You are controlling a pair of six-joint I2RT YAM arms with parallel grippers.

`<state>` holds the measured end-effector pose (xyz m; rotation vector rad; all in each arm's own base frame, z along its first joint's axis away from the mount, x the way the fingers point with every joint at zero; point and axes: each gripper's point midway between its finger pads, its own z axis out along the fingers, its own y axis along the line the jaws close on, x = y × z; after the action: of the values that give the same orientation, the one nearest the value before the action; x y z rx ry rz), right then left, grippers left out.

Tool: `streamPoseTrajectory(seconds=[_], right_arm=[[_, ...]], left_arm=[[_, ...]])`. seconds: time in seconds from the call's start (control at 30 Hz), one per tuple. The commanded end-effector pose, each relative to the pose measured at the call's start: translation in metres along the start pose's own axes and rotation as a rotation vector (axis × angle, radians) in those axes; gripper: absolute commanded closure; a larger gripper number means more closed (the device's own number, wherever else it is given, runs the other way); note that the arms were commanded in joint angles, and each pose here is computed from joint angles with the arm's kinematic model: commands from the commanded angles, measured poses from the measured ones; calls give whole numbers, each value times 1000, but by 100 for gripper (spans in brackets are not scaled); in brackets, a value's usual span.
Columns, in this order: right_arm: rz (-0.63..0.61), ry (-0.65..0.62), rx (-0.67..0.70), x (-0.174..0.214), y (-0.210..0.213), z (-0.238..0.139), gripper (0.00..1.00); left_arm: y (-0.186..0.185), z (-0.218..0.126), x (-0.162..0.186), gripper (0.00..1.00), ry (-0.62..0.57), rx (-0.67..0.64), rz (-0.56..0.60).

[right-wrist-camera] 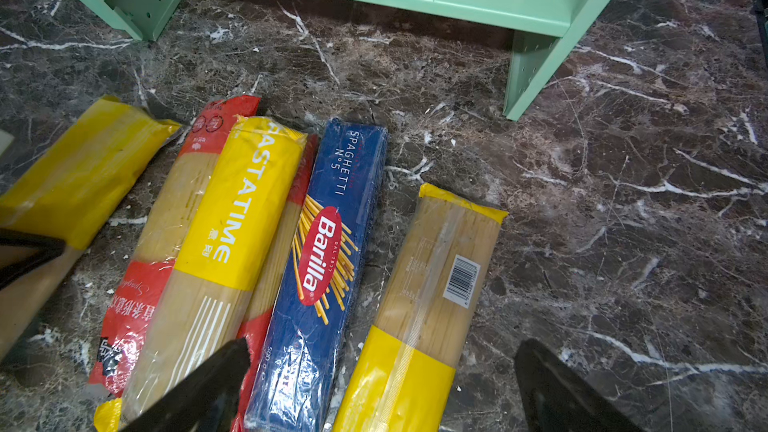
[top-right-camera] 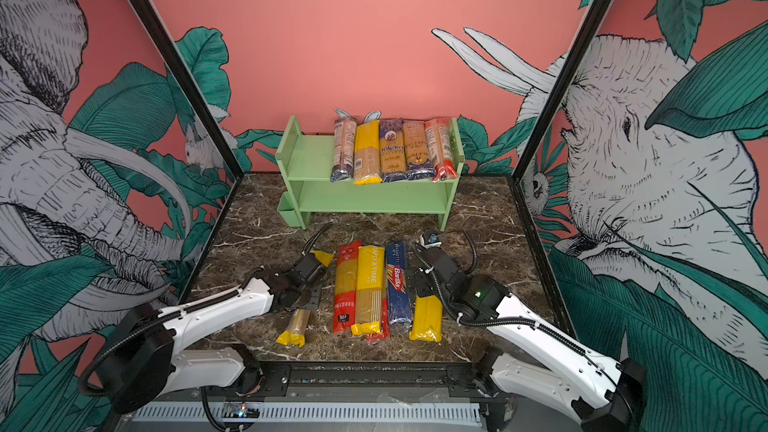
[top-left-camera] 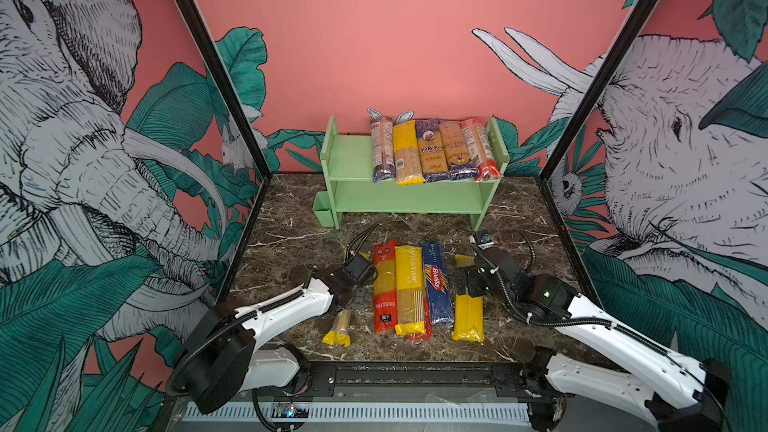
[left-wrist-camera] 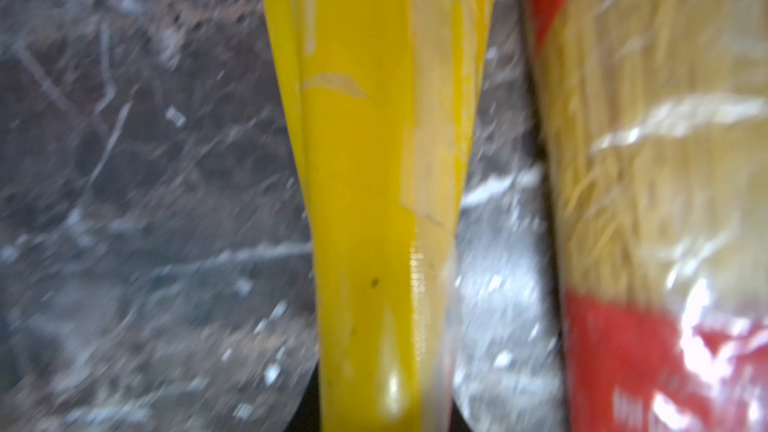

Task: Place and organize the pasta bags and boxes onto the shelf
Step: 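Lift the yellow-and-clear pack upright to the upper shelf with the left gripper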

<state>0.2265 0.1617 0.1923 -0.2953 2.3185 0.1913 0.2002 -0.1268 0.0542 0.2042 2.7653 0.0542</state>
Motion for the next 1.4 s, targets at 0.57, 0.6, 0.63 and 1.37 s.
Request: streamPoseTrajectory(seconds=[0.57,0.6,0.63,1.37], right_arm=[[5,-115,-52,-35,4,-27,1],[4,-123,-52,-38,4,-29,1],[2,-130,-52,-41,4,-31,1],[-29,-169,11,-91,6,-42,1]], left_arm=[[25,-251,-152,100,-501,-5,87],[23,-261,-165,100,-526,-11,98],[20,-272,-177,100,-551,-18,111],[-6,-304,-407,100,-920,1,70]])
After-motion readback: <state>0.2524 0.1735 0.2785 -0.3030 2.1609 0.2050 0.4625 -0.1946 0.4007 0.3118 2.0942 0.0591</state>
